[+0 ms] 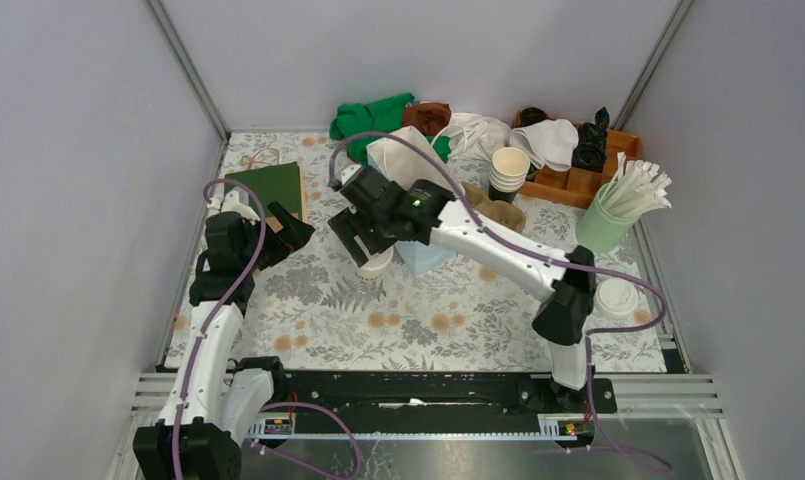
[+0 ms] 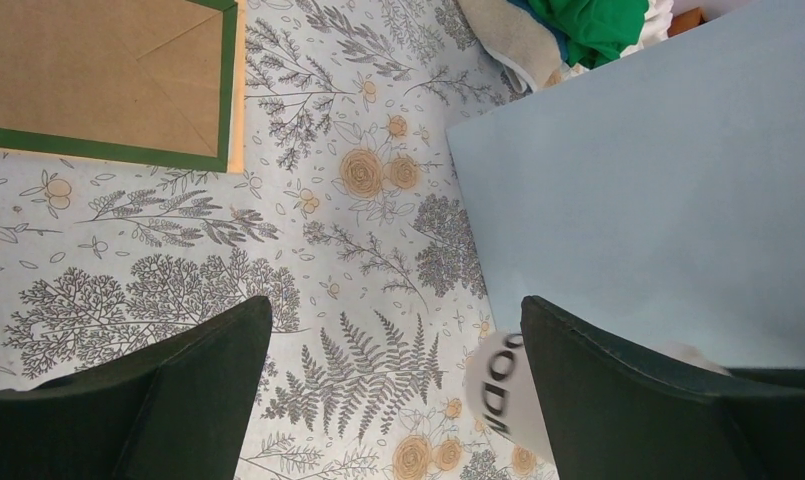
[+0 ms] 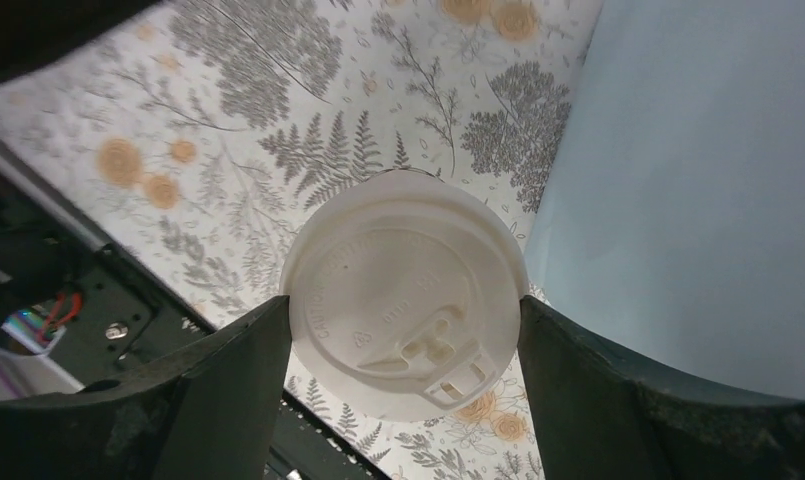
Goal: Pack the takeout coffee
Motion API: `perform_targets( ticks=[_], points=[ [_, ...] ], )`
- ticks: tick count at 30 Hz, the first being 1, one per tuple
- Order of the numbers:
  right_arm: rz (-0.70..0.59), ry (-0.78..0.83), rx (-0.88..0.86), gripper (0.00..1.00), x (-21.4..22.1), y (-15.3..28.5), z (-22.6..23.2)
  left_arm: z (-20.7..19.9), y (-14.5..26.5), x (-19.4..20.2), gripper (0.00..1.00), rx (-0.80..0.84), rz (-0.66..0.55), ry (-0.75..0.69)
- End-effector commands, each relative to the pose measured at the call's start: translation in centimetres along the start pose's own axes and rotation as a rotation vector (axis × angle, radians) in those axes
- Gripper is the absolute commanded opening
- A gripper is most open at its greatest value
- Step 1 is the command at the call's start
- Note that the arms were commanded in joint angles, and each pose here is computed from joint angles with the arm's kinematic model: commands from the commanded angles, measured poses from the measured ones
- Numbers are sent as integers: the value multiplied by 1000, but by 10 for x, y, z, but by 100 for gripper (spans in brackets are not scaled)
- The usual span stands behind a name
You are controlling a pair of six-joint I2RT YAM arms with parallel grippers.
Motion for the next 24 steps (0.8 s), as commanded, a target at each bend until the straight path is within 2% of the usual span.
perform_targets(
  ticks=[1, 8, 15, 18, 21, 24],
  points=[
    [-171, 18, -139, 76, -35, 83, 10, -16, 3, -32, 99, 64, -99, -18],
    [-422, 65, -208, 72, -69, 162, 6, -26, 2, -48, 99, 103, -129, -8],
    [-769, 36, -127, 68, -97, 247, -25, -45, 0, -59, 99, 192, -138, 19],
    [-880, 8, -68, 66, -101, 273, -41, -64, -1, -59, 99, 230, -147, -6],
    [-925, -29, 64, 66, -101, 286, -64, -89, -1, -59, 99, 266, -162, -44],
    [-917, -52, 215, 65, -101, 284, -83, -121, 2, -61, 99, 335, -197, -76]
  ],
)
Point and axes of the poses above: each gripper's point midway between its finger pads, its own y axis back along the fingers, its own z axis along the line the jaws close on, x = y × z, the point moved 4 cm from there along y, back along the fingers, and after that the axes turned 12 degrees about -y, right-handed, at the moved point
